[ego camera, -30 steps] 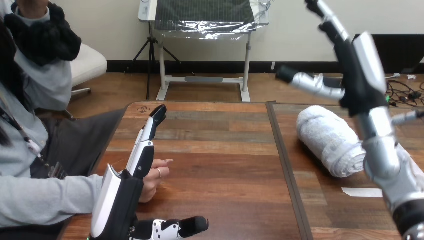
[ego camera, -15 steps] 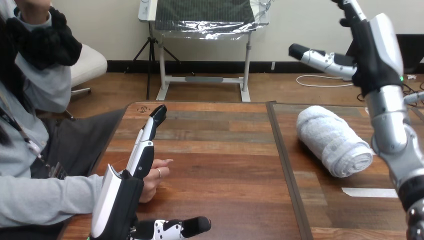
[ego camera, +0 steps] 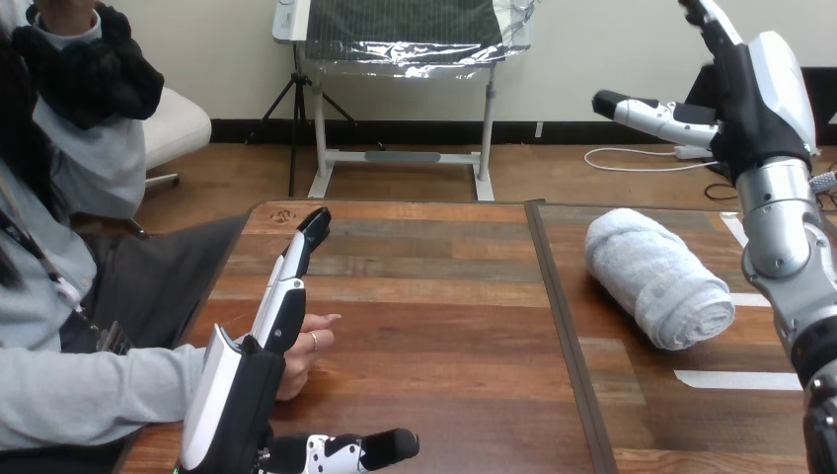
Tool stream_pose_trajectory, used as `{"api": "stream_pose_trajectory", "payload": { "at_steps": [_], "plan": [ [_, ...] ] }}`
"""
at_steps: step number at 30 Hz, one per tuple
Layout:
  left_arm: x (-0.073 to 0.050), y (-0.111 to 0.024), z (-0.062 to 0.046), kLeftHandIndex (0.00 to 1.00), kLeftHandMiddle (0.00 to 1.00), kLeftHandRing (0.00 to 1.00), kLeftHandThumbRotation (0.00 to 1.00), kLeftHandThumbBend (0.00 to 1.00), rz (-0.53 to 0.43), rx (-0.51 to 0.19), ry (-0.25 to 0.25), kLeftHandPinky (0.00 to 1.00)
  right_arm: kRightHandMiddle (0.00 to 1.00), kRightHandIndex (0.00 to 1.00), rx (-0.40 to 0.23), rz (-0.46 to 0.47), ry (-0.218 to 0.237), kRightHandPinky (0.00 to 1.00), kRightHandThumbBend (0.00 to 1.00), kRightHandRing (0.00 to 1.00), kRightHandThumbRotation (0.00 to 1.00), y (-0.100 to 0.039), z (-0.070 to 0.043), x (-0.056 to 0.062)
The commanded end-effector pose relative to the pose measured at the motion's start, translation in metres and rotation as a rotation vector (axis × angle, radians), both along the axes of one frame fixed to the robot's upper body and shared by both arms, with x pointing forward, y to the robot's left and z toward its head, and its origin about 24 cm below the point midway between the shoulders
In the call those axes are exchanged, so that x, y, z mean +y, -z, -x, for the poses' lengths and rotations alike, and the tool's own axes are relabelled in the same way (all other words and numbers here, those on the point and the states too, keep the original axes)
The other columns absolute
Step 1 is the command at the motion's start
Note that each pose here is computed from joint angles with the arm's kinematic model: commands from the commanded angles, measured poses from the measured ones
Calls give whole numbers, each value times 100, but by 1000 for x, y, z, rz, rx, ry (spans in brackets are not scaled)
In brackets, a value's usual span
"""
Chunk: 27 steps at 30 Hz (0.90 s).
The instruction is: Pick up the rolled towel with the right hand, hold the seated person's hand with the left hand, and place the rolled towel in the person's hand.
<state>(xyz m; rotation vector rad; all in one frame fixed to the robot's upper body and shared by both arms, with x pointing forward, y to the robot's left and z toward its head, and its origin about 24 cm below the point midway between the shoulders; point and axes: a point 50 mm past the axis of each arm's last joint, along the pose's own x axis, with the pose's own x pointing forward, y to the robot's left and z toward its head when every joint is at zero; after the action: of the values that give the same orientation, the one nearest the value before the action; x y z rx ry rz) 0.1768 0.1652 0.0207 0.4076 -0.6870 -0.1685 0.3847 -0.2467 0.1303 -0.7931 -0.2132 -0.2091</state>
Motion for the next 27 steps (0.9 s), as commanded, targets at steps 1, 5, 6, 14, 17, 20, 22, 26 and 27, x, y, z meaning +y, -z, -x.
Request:
{"api": "stream_pose_trajectory", "payload": {
  "at_steps": [1, 5, 6, 14, 17, 20, 22, 26, 27],
  "plan": [
    [-3, -14, -7, 100, 100, 96, 67, 100, 15, -82, 28, 100, 91, 90, -16, 2, 16, 79, 100, 90, 47, -32, -14, 4],
    [-3, -14, -7, 100, 100, 97, 68, 100, 9, -83, 27, 100, 90, 90, 46, 18, 48, 76, 100, 87, 47, -28, -16, 1],
    [-3, -14, -7, 100, 100, 97, 68, 100, 8, -84, 27, 100, 90, 90, 61, 23, 54, 76, 100, 87, 47, -27, -16, 1],
    [-2, -14, -6, 100, 100, 97, 69, 100, 11, -89, 18, 100, 92, 91, 187, 44, 103, 74, 100, 89, 49, -16, -18, -2],
    [-2, -14, -6, 100, 100, 96, 69, 100, 8, -89, 15, 99, 92, 91, 227, 72, 114, 74, 100, 89, 50, -11, -17, -3],
    [-2, -15, -5, 100, 100, 96, 69, 100, 6, -92, 16, 98, 92, 91, 274, 107, 123, 75, 100, 89, 52, -6, -16, -4],
    [-2, -15, -5, 100, 100, 97, 69, 100, 4, -94, 19, 96, 92, 92, 299, 117, 124, 75, 100, 90, 53, -3, -16, -4],
    [-2, -16, -5, 100, 100, 97, 70, 100, 9, -100, 19, 92, 92, 92, 354, 131, 133, 77, 100, 91, 55, 5, -14, -6],
    [-2, -16, -5, 100, 100, 97, 70, 100, 6, -102, 18, 91, 92, 92, 362, 131, 136, 77, 100, 91, 55, 7, -13, -6]
  ]
}}
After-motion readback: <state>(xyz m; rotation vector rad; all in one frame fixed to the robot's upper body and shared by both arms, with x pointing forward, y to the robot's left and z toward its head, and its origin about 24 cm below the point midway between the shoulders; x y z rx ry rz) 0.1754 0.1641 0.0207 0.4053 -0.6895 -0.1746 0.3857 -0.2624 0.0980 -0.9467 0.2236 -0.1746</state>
